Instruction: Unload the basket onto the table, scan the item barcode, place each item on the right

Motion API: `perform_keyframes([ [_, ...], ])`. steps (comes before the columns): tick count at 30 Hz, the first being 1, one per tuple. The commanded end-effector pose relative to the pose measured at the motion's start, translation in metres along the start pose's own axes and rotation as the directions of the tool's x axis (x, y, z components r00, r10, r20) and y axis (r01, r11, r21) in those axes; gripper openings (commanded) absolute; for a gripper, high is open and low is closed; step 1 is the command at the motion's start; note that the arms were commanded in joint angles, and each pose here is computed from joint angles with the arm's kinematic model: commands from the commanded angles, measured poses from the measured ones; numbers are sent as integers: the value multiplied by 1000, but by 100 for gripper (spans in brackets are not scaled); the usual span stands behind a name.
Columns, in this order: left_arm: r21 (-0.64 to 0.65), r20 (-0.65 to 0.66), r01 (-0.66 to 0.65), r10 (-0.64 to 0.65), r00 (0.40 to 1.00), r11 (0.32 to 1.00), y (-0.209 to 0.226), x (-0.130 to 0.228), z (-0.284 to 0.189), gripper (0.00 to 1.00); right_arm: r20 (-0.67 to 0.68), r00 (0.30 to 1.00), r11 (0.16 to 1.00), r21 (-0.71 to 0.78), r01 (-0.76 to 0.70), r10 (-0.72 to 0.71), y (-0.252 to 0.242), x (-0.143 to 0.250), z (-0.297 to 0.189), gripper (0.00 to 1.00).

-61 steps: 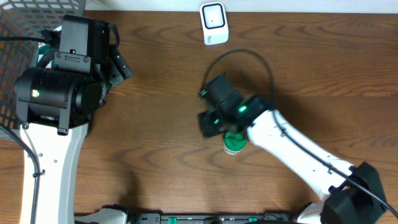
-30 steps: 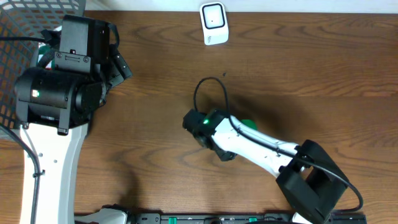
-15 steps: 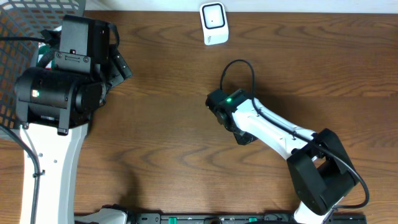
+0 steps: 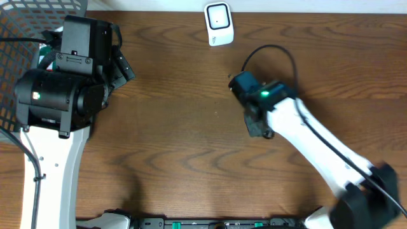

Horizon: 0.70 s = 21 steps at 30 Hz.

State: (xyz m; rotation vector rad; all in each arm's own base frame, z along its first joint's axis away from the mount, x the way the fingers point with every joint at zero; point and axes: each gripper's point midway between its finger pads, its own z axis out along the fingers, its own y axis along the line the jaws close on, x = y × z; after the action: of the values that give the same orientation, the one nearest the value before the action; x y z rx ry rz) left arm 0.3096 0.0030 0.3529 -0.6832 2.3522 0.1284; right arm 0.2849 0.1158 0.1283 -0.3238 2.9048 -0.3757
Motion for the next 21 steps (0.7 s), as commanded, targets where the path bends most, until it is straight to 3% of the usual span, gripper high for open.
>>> perform_keyframes([
  [1, -7, 23, 19, -19, 1000, 1000, 4, -5, -5, 95, 94, 980, 972, -175, -154, 173, 1, -12, -41, 99],
  [7, -7, 23, 19, -19, 1000, 1000, 4, -5, -5, 95, 69, 881, 871, -205, -447, 468, -17, -13, -47, 99],
  [21, -7, 23, 19, -19, 1000, 1000, 4, -5, -5, 95, -26, 844, 826, -191, -531, 536, 1, -11, 23, 99],
])
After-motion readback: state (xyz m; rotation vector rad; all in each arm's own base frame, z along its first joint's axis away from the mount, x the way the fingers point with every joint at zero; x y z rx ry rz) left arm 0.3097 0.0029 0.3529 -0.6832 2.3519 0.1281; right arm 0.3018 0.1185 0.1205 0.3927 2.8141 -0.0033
